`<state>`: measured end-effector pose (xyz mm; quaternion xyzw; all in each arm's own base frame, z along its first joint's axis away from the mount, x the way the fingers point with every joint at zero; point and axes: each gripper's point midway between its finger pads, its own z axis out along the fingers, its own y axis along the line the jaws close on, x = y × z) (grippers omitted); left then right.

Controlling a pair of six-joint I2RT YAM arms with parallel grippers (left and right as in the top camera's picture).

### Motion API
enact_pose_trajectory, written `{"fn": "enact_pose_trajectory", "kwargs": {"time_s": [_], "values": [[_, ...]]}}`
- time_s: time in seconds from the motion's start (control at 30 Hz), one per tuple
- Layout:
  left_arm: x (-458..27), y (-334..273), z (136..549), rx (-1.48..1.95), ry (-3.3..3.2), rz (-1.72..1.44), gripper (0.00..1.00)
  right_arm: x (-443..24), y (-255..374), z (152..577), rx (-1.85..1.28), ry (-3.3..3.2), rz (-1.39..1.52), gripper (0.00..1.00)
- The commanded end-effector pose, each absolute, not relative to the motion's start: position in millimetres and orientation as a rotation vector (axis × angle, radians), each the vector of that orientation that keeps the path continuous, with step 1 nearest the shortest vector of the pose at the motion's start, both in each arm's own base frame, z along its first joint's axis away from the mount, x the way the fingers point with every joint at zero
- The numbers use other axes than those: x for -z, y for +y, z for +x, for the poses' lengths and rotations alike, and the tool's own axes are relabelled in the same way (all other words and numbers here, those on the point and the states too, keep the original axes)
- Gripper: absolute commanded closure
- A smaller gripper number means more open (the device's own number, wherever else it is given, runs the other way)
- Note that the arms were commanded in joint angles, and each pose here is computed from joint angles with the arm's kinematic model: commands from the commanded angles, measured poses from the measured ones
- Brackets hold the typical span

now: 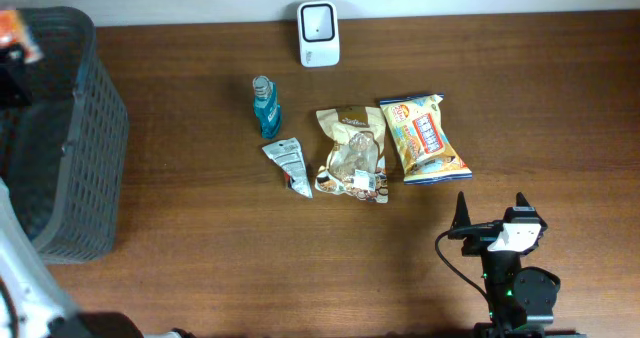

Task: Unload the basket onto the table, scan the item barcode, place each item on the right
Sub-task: 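Lift the orange box out and carry it toward the scanner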

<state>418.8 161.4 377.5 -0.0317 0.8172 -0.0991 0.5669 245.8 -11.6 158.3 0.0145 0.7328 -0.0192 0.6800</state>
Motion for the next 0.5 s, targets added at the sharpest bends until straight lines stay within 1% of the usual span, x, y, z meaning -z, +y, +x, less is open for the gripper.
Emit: {"fn": "enact_pose_trajectory", "kwargs": {"time_s": [0.0,0.07,0.1,0.23,0.37,0.47], "values": [[-427.5,42.3,385.6,0.701,1.796,0.23,1.0,-155.2,-11.8,245.7,0.048,1.651,0.033,0.02],[-429.3,0.9,375.9,0.8,1.807,0.307,1.0,-155.2,-11.8,245.7,0.048,1.651,0.033,0.02],[-427.9,-10.6,373.6,0.829,1.816,0.324,1.0,-155.2,-11.8,245.7,0.048,1.651,0.033,0.02],[-408.4,-84.6,361.8,0.994,1.905,0.444,1.0,-155.2,-11.8,245.7,0.048,1.651,0.033,0.02],[-372.9,-131.0,358.6,0.969,2.071,0.479,1.0,-155.2,-11.8,245.7,0.048,1.651,0.033,0.02],[-336.6,-153.9,359.5,0.819,2.228,0.495,1.0,-155.2,-11.8,245.7,0.048,1.651,0.033,0.02]]}}
